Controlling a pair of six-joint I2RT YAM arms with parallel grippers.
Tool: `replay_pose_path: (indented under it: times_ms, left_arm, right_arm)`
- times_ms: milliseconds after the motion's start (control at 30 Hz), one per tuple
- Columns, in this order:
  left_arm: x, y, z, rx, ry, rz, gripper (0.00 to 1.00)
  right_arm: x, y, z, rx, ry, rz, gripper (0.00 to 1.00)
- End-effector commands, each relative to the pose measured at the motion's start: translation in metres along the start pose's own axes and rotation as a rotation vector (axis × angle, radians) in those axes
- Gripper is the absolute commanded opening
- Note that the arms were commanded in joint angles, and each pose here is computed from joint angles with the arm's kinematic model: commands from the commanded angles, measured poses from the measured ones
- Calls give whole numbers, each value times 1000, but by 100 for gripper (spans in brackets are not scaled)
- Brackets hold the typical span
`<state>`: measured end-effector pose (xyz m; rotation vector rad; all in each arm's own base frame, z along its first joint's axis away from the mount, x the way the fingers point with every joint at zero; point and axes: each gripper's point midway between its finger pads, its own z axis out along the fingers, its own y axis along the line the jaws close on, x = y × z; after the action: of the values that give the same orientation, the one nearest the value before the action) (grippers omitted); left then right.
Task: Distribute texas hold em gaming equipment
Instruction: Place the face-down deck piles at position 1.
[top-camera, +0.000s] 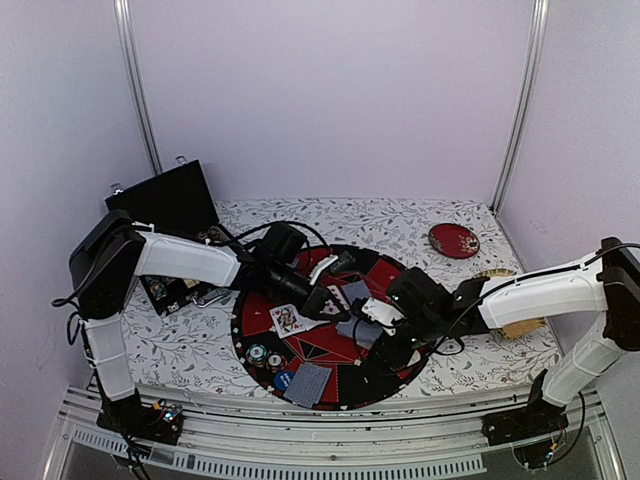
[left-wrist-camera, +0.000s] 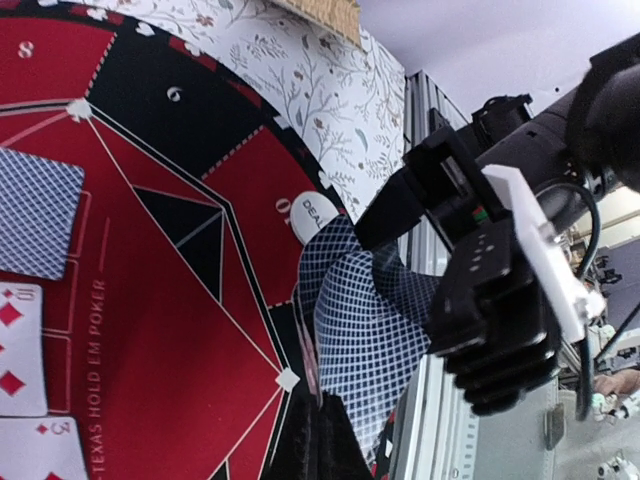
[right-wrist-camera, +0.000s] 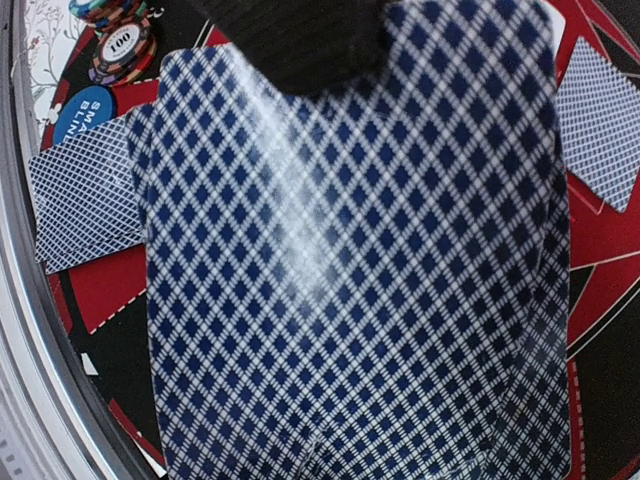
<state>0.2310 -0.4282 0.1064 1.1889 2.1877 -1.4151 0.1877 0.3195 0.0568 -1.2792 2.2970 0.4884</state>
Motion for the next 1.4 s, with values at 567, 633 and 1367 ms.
replay_pose_path:
  times_ms: [567,633,1367]
  left_arm:
    - [55,3,35,89,115,-11,0]
    - [56,5,36,88,117,-9,0]
    - [50,2,47,93,114,-32,0]
  right_arm:
    - [4,31,39,63,2,167,94]
    - [7,31,37,63,9,169,99]
    - [4,44,-46,-28,1,186,99]
